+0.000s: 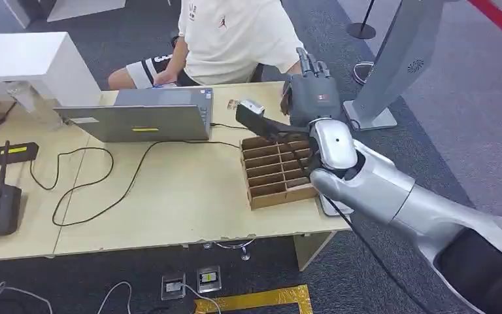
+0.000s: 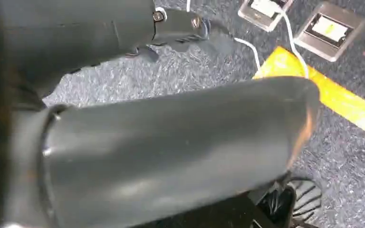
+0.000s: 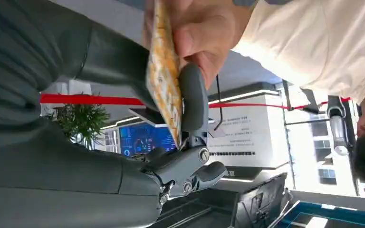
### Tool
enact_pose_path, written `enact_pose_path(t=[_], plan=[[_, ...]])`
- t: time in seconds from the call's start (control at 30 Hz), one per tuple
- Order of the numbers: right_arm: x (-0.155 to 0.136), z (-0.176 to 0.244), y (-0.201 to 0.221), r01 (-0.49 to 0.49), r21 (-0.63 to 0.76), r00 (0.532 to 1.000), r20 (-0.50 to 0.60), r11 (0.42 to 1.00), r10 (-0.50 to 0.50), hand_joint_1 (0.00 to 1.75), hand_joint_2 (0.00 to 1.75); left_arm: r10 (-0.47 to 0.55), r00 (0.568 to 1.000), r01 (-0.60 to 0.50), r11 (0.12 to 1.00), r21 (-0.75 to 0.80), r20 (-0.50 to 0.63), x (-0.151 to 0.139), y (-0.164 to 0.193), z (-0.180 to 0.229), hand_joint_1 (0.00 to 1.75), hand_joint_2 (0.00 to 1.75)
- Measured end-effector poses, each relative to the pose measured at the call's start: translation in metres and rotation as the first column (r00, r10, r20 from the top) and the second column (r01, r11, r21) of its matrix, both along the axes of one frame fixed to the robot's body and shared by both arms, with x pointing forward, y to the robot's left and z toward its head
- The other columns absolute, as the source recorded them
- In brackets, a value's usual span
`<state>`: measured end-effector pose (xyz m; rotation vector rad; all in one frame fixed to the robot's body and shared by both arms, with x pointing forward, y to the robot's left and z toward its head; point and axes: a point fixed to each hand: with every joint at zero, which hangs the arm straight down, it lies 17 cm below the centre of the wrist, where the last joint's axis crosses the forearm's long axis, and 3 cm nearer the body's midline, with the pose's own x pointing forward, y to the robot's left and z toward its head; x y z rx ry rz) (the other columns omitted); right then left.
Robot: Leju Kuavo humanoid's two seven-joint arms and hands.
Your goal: Pass the card to the sensor for recognition and then transmit it.
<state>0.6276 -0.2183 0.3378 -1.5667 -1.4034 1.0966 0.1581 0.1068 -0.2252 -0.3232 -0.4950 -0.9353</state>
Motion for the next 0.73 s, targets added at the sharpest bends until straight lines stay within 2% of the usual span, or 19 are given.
enact_pose_path(t=[0.03, 0.07, 0.4, 0.57, 0.73], plan=[[0.0, -0.003, 0.001, 0.0, -0.002, 1.0, -0.007, 1.0, 0.0, 0.14, 1.75, 0.0, 1.0, 0.0, 1.0, 0.001, -0.001, 0.0, 0.0, 0.0, 0.0, 0.0], [0.001, -0.006, 0.002, 0.0, -0.004, 1.0, -0.012, 1.0, 0.0, 0.0, 1.75, 0.0, 1.0, 0.0, 1.0, 0.002, -0.002, -0.001, 0.0, 0.0, 0.0, 0.0], [0.003, -0.024, -0.002, 0.016, -0.05, 0.999, -0.032, 0.999, -0.018, 0.0, 1.75, 0.0, 1.0, 0.001, 1.0, 0.011, -0.015, -0.005, 0.0, -0.002, 0.0, 0.0], [0.001, -0.007, -0.015, 0.023, -0.069, 0.998, 0.059, 0.997, -0.019, 0.0, 1.75, 0.0, 1.0, 0.0, 1.0, 0.011, -0.011, -0.003, 0.002, -0.002, 0.0, 0.0], [-0.013, 0.029, -0.031, 0.006, -0.072, 0.975, 0.223, 0.997, 0.01, 0.0, 1.75, 0.006, 1.0, -0.006, 1.0, 0.001, 0.01, 0.002, 0.009, -0.001, 0.0, 0.0]])
